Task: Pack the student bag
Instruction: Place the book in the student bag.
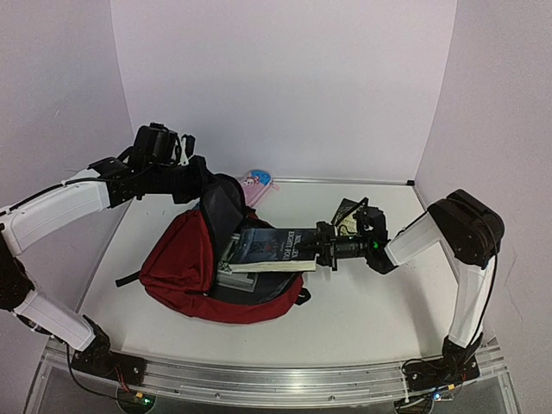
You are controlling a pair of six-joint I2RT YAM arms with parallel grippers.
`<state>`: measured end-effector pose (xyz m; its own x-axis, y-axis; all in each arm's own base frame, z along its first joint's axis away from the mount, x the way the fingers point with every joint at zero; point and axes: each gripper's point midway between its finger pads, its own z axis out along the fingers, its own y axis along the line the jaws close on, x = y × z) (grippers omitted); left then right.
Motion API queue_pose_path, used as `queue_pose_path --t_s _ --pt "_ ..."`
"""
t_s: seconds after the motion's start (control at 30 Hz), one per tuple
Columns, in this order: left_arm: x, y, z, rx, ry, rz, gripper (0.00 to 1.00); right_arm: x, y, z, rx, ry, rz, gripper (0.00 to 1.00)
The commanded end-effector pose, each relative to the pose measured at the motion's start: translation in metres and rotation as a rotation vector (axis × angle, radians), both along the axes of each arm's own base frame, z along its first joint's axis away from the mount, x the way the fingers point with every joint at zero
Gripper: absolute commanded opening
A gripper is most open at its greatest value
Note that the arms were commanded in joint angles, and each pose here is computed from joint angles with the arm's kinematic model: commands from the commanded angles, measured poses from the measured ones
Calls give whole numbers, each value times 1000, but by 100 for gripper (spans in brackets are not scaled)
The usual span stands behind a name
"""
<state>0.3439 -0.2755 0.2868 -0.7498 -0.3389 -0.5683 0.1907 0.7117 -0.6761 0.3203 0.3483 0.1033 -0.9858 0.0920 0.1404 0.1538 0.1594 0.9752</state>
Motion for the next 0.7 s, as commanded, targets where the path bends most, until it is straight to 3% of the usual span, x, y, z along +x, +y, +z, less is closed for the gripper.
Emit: queue_pose_path --t_s 0.0,0.43,0.67 --pt "5 -2 68 -71 -171 -6 0 -4 0 33 78 -91 13 0" --pt "8 -20 66 -86 -165 -69 0 21 62 61 216 -131 14 0" --pt "7 -20 59 -84 -150 -65 0 34 105 23 142 -60 -22 0"
